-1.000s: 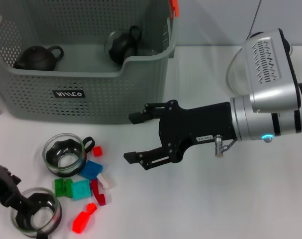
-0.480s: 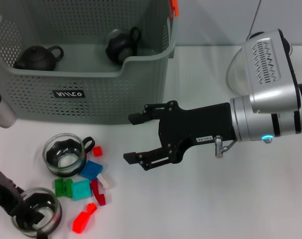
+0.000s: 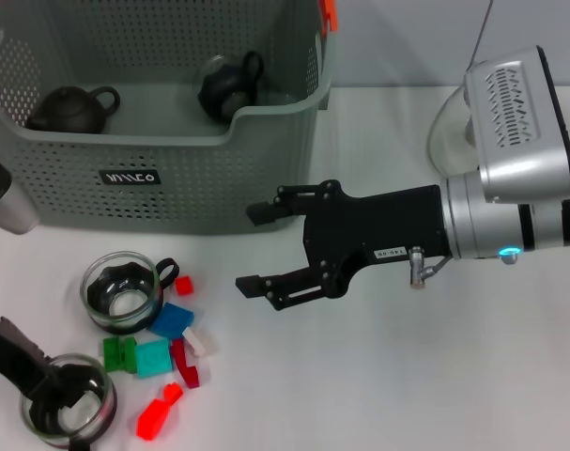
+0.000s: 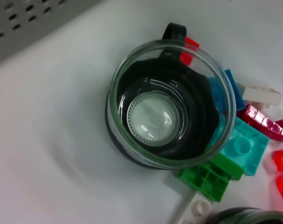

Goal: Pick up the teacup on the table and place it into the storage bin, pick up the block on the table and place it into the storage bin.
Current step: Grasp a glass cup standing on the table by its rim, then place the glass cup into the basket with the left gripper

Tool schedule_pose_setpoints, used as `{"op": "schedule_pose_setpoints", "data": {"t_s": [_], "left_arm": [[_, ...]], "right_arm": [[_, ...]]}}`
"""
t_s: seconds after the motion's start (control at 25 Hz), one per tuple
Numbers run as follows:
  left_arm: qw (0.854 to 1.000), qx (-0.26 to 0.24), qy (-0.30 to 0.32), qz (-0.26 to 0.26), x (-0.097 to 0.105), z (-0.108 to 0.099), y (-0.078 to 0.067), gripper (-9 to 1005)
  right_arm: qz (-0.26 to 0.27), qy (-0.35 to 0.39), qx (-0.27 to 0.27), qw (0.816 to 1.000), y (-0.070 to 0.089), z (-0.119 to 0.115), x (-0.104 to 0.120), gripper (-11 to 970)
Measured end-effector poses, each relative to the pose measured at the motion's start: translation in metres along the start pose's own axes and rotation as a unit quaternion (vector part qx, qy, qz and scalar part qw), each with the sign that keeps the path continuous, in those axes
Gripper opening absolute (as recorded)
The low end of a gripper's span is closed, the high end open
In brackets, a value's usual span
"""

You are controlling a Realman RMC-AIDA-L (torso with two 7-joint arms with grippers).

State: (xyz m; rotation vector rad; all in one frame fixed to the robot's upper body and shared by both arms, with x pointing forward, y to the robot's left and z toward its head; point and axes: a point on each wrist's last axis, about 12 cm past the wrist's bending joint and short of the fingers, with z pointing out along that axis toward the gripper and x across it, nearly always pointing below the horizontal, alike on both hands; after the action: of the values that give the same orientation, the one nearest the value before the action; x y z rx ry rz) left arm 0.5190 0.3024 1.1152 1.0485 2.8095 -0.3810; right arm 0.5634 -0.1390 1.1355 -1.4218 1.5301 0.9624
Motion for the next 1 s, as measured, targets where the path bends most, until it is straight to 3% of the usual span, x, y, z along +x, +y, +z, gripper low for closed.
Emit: {"op": "schedule_pose_setpoints", "data": {"t_s": [0.24, 0.44, 0.56, 0.84, 1.0], "left_arm": [[1.000, -0.002, 0.002, -0.007, -0.003, 0.001, 0.000, 515], [1.000, -0.009, 0.004, 0.000, -0.006, 0.002, -0.001, 270], [1.000, -0.010, 0.003, 0.000, -0.007, 0.002, -0.001, 73], [1.000, -0.013, 0.002, -0.003, -0.008, 0.000, 0.001, 52], [1.000, -0.013, -0.007, -0.010, -0.017, -0.013, -0.004, 43]], "right_arm": [[-0.001, -0.001, 0.003, 1.000, -0.002, -0.001, -0.001, 883], [-0.003, -0.003, 0.006, 1.000, -0.003, -0.003, -0.002, 884], [-0.004, -0.004, 0.008, 1.000, -0.004, -0.003, -0.002, 882], [-0.004, -0.006, 0.012, 1.000, -0.005, -0.004, -0.003, 884], [-0.005, -0.008, 0.017, 1.000, -0.007, -0.006, -0.004, 885]]}}
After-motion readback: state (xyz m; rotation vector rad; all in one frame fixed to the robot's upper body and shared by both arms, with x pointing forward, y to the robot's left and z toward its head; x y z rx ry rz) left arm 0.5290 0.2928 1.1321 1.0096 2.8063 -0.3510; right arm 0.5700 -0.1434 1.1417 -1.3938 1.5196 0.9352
